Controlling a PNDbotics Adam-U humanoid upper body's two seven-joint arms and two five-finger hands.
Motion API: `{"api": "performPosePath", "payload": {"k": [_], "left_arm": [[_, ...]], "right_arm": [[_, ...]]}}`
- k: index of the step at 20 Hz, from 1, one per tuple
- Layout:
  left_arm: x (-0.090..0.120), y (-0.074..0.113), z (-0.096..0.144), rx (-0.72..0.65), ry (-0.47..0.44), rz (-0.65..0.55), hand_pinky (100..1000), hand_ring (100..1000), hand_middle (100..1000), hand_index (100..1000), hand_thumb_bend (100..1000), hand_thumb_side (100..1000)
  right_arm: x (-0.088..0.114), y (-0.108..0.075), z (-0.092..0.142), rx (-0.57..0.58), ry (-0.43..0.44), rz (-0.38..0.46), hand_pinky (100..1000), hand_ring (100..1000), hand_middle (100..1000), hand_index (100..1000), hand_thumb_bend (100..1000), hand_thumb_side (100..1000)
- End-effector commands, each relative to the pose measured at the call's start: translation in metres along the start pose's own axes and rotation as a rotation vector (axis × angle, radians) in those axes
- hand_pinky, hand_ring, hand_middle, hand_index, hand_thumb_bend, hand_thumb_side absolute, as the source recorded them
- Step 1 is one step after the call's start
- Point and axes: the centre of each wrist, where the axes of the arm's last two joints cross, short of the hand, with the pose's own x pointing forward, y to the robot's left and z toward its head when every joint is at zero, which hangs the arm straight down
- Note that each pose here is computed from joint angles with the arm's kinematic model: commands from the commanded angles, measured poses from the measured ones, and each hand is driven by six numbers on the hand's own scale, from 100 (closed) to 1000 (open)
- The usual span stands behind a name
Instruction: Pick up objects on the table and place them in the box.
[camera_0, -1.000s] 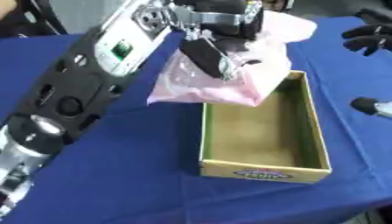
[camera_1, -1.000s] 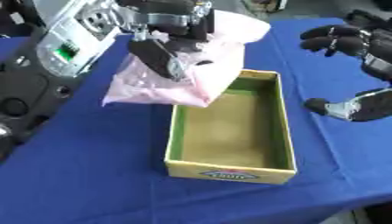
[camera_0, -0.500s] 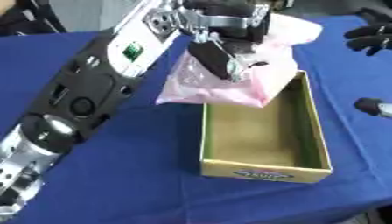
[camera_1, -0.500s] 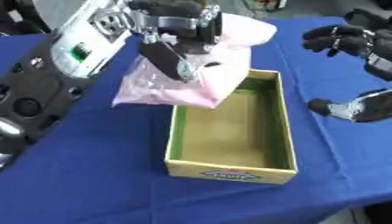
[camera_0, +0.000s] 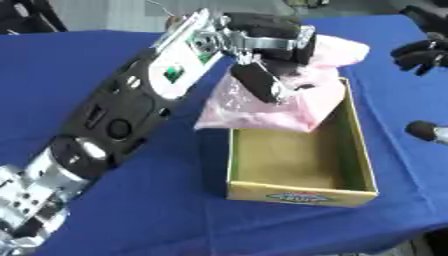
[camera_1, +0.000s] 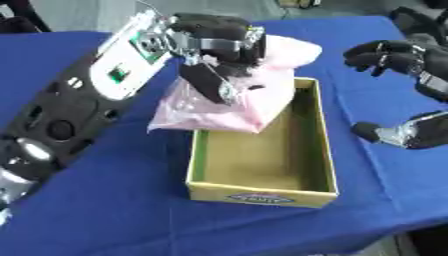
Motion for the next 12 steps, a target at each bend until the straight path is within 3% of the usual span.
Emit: {"api": "performPosePath", "payload": {"k": [1, 5, 6, 8, 9, 10, 11, 12], "left_arm": [[0.001, 0.002, -0.004, -0.038, -0.047, -0.042, 100, 100, 100, 100, 100, 433], [0.002, -0.002, -0.008, -0.039, -0.066, -0.05, 100, 100, 100, 100, 116, 477], [0.003, -0.003, -0.008, -0.041, -0.07, -0.057, 100, 100, 100, 127, 161, 528], [0.002, -0.005, -0.008, -0.047, -0.077, -0.059, 100, 100, 100, 182, 154, 550], [0.001, -0.007, -0.008, -0.048, -0.078, -0.057, 100, 100, 100, 157, 152, 540], [0.0, -0.008, -0.008, -0.048, -0.079, -0.055, 100, 100, 171, 304, 150, 611], [0.0, -0.009, -0.008, -0.05, -0.079, -0.055, 100, 100, 200, 329, 144, 622], [-0.001, -0.01, -0.007, -0.06, -0.074, -0.055, 197, 373, 518, 622, 128, 741]], "right_arm": [[0.002, -0.009, -0.001, -0.004, -0.016, 0.017, 679, 777, 892, 918, 504, 691], [0.003, -0.008, -0.003, 0.005, -0.023, 0.008, 678, 777, 890, 917, 504, 691], [0.003, -0.008, -0.003, 0.006, -0.023, 0.007, 677, 776, 889, 917, 504, 691], [0.002, -0.008, -0.003, 0.008, -0.025, 0.005, 678, 776, 887, 917, 503, 691], [0.002, -0.008, -0.003, 0.01, -0.025, 0.004, 678, 777, 889, 917, 503, 691], [0.002, -0.007, -0.003, 0.012, -0.025, 0.003, 677, 776, 886, 918, 502, 690], [0.002, -0.007, -0.003, 0.013, -0.026, 0.001, 677, 776, 886, 918, 502, 691], [0.002, -0.007, -0.003, 0.014, -0.027, -0.001, 671, 774, 886, 918, 502, 690]]}}
